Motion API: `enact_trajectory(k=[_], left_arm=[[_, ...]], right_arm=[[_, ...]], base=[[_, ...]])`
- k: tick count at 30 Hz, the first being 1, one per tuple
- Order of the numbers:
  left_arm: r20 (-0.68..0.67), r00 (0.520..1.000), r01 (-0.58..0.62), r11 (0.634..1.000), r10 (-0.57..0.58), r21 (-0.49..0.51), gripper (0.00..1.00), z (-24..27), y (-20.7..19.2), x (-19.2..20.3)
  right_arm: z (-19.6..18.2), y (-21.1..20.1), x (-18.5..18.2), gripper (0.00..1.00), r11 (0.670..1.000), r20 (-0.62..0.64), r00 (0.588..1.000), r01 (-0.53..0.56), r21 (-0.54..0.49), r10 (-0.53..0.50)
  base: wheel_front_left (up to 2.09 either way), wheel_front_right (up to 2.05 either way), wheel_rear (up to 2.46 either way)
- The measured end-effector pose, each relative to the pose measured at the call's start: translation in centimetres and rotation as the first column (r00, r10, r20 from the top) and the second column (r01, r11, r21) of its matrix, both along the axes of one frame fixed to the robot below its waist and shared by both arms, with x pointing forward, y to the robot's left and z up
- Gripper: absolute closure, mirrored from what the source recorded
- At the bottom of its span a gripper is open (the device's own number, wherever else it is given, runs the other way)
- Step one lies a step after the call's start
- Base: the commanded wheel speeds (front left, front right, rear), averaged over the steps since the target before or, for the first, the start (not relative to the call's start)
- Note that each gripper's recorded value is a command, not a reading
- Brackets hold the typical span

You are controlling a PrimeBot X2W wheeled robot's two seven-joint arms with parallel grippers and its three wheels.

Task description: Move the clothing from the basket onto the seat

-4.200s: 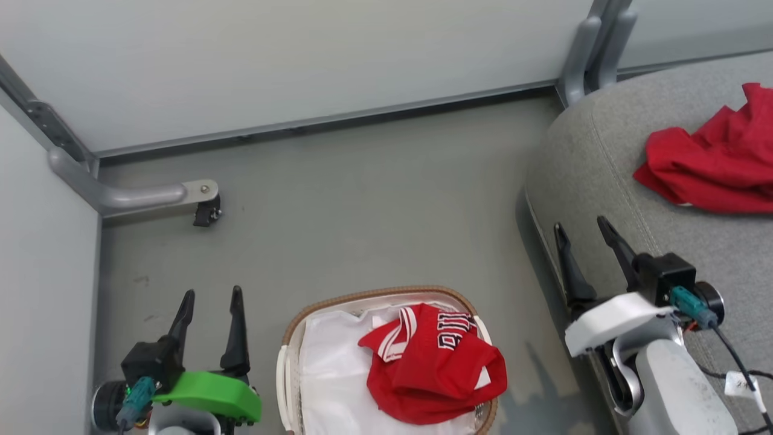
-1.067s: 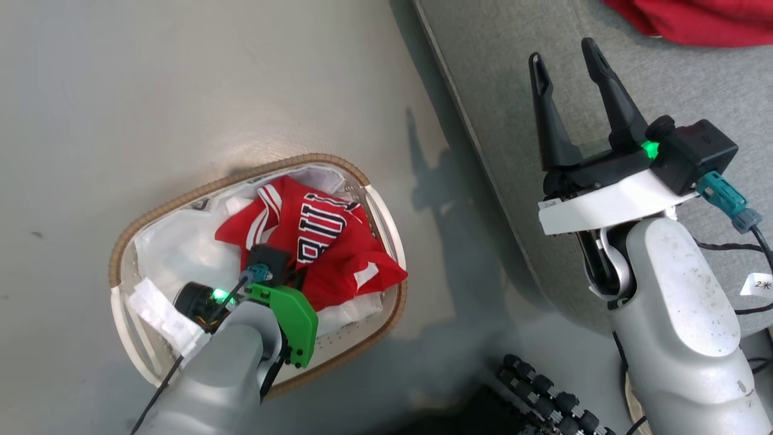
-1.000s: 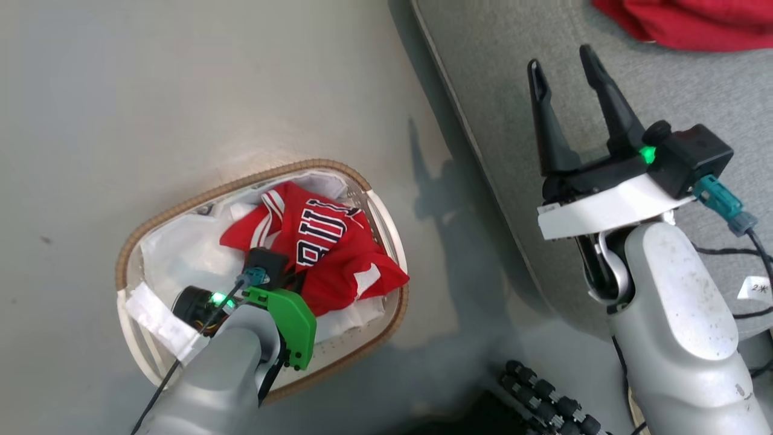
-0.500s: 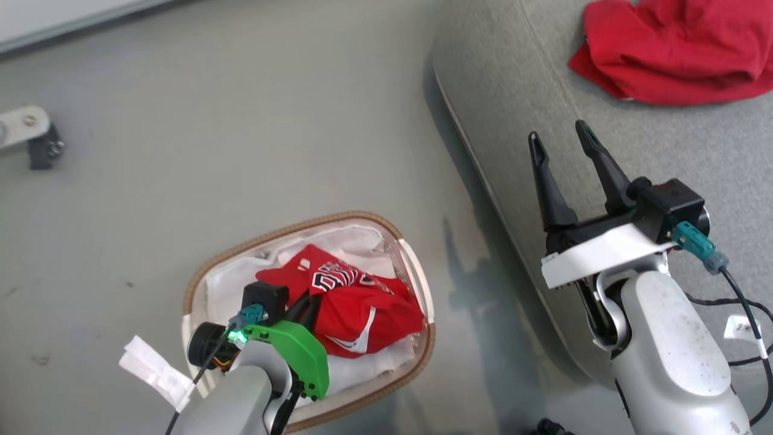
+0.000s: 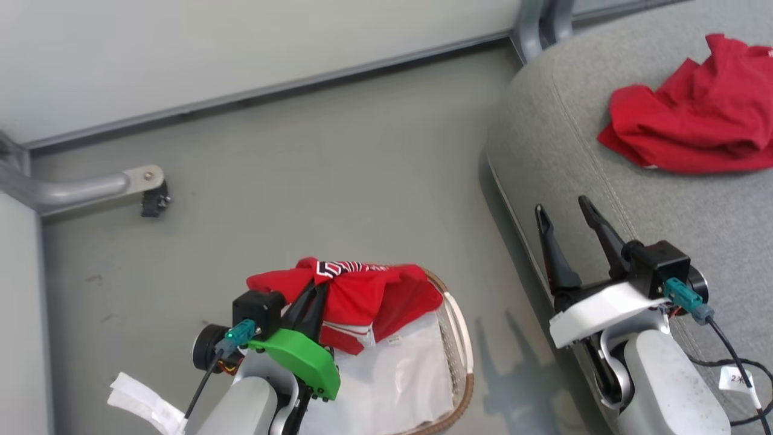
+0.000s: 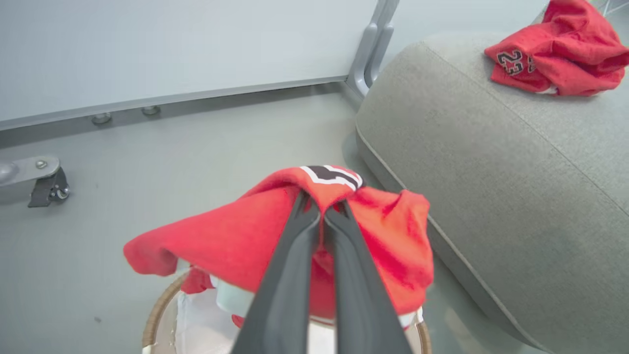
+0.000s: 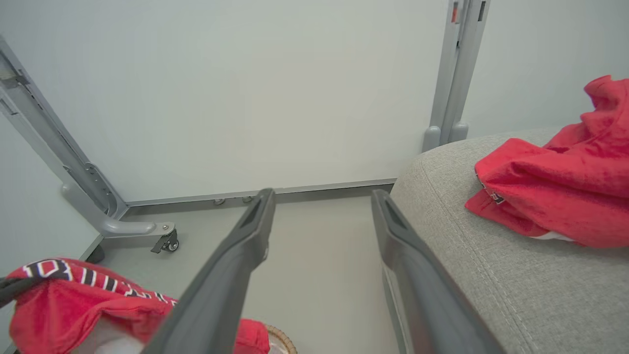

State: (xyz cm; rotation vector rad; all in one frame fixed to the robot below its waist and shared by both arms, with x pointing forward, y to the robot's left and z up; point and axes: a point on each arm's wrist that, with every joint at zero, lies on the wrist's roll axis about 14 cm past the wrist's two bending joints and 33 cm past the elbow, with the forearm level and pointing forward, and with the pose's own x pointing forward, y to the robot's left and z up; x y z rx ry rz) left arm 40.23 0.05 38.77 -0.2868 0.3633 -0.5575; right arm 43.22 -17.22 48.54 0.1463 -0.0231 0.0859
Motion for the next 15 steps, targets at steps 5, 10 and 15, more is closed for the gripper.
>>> enact_trajectory(k=[5, 10, 15], left_arm=[[0.134, 0.988, -0.065, 0.996, 0.072, -0.055, 1.0, 5.0, 1.3, 1.1], [0.266, 0.956, -0.101, 0.989, 0.126, -0.109, 1.0, 10.0, 2.4, 1.8], [0.385, 0.908, -0.112, 0.981, 0.165, -0.157, 1.0, 14.7, 3.2, 1.9]], right_arm=[[0.6, 1.1, -1.1, 0.0, 1.0, 0.011, 1.0, -0.028, 0.009, 0.028], [1.1, 2.0, -2.2, 0.0, 0.999, 0.021, 0.998, -0.052, 0.014, 0.052], [1.0, 3.1, -3.3, 0.0, 0.997, 0.014, 0.997, -0.082, 0.015, 0.081]], base=[[0.0, 0.0, 0.0], [0.0, 0.0, 0.0], [0.0, 0.0, 0.0]])
